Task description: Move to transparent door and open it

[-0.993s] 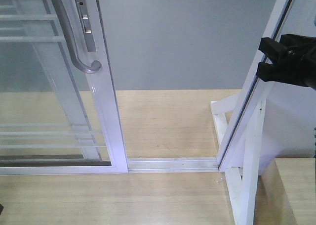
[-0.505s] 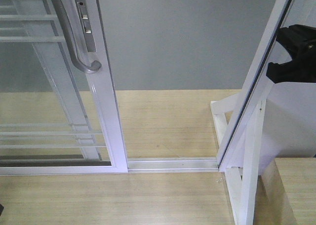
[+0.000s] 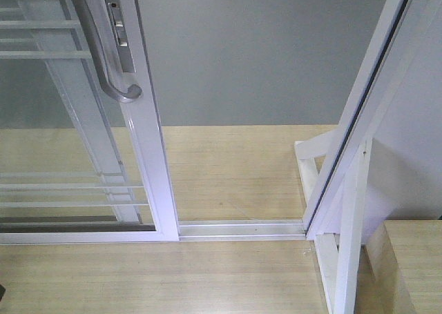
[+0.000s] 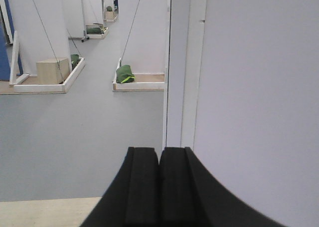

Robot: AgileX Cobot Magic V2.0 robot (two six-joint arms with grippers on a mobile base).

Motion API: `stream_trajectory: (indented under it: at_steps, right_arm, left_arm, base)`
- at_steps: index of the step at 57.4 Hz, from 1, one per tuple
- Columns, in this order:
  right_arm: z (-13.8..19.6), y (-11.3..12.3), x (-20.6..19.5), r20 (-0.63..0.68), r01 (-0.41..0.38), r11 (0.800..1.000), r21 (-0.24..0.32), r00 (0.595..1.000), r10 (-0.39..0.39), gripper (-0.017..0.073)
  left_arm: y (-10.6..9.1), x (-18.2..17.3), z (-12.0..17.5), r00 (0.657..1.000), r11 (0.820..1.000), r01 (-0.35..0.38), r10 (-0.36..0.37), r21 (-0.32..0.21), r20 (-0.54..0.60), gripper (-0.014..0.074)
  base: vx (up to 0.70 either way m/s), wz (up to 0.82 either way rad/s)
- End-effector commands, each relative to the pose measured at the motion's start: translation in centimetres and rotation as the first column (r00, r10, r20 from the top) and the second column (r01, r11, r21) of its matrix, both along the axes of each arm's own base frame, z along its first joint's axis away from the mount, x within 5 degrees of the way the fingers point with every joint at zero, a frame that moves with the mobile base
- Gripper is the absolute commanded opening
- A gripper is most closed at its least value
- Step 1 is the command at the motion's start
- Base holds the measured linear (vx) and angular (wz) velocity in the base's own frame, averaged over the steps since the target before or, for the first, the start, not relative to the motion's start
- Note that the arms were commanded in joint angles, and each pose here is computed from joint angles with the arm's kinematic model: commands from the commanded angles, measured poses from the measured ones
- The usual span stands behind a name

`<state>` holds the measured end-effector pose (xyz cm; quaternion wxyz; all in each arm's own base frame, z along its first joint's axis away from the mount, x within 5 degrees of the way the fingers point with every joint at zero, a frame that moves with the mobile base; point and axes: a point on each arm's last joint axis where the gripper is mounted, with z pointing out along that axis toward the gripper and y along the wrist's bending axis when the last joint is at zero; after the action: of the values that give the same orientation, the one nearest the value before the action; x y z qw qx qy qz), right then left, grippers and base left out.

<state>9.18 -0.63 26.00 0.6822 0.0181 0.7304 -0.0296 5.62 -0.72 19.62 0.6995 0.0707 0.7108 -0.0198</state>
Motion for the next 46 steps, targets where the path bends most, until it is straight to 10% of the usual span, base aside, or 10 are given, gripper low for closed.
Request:
stream_trajectory:
  at_steps: [1, 46]
  right_arm:
    - [-0.5, 0.0, -1.1, 0.105, 0.013, 0.999, -0.043, 0.994, -0.009, -0.0005]
    - [-6.0, 0.2, -3.5, 0.136, 0.014, 0.997, -0.077, 0.991, -0.003, -0.0005]
  left_arm:
    - [0.0, 0.0, 0.0, 0.998, 1.000, 0.000, 0.001, -0.019, 0.067, -0.0005]
    - [0.0, 0.0, 0.0, 0.998, 1.000, 0.000, 0.001, -0.019, 0.066, -0.0005]
  base:
    - [0.00, 0.00]
    - [0.00, 0.00]
